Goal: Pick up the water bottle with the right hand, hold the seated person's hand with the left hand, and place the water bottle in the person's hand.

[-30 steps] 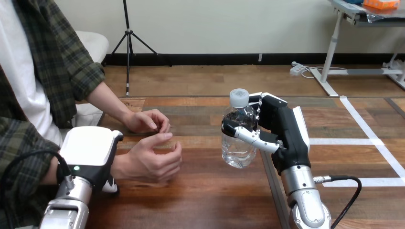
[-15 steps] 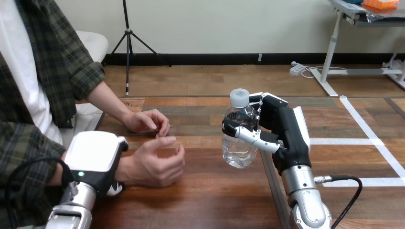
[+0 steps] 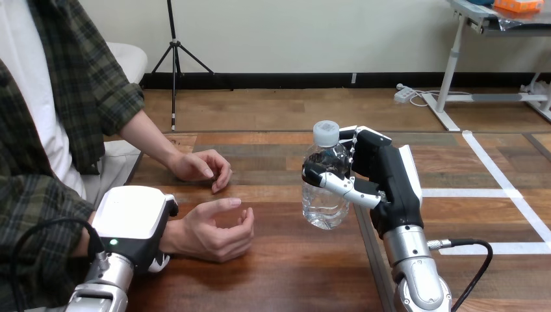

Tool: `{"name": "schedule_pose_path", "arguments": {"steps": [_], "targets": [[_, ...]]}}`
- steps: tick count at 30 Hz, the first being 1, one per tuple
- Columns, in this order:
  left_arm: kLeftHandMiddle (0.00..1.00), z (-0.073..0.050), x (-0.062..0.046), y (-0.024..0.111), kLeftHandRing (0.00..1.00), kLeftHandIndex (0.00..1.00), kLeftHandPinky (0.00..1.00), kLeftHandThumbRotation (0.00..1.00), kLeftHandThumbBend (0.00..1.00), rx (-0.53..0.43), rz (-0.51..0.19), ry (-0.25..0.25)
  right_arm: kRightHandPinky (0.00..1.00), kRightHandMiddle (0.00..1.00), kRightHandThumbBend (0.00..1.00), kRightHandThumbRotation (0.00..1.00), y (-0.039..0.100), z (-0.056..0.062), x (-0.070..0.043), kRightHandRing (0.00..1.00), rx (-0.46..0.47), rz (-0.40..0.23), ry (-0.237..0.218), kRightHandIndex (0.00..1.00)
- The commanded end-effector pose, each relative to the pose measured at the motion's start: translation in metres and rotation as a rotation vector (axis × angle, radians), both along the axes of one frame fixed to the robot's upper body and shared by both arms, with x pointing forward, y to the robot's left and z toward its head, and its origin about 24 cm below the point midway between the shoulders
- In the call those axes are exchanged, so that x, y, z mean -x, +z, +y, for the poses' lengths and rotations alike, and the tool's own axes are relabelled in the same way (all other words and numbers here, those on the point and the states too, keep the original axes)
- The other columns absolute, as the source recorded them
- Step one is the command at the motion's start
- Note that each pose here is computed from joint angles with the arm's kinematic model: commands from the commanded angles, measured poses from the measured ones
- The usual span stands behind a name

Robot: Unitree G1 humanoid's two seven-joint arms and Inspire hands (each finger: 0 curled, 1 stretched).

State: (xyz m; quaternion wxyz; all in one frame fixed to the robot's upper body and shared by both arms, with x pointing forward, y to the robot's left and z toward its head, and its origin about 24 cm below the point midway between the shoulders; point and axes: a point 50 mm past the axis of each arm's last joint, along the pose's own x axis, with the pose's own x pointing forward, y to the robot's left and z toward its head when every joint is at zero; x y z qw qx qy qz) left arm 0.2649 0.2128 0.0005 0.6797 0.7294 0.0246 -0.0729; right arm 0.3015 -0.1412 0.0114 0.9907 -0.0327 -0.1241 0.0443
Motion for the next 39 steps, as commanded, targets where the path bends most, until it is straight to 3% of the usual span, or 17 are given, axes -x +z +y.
{"name": "schedule_pose_path", "arguments": {"steps": [1,39], "targets": [[0.68,-0.005,-0.003,-0.004,0.65,0.66,0.64,0.0,0.86,0.021,0.022,-0.026,0.37,0.46,0.61,0.0,0.035,-0.001,-0.017,0.41,-0.02,-0.154,-0.005,0.49],[0.61,-0.017,-0.001,-0.005,0.58,0.59,0.55,0.0,0.8,0.129,0.014,-0.045,0.38,0.46,0.62,0.0,0.038,-0.002,-0.019,0.42,-0.011,-0.157,-0.009,0.49]]}}
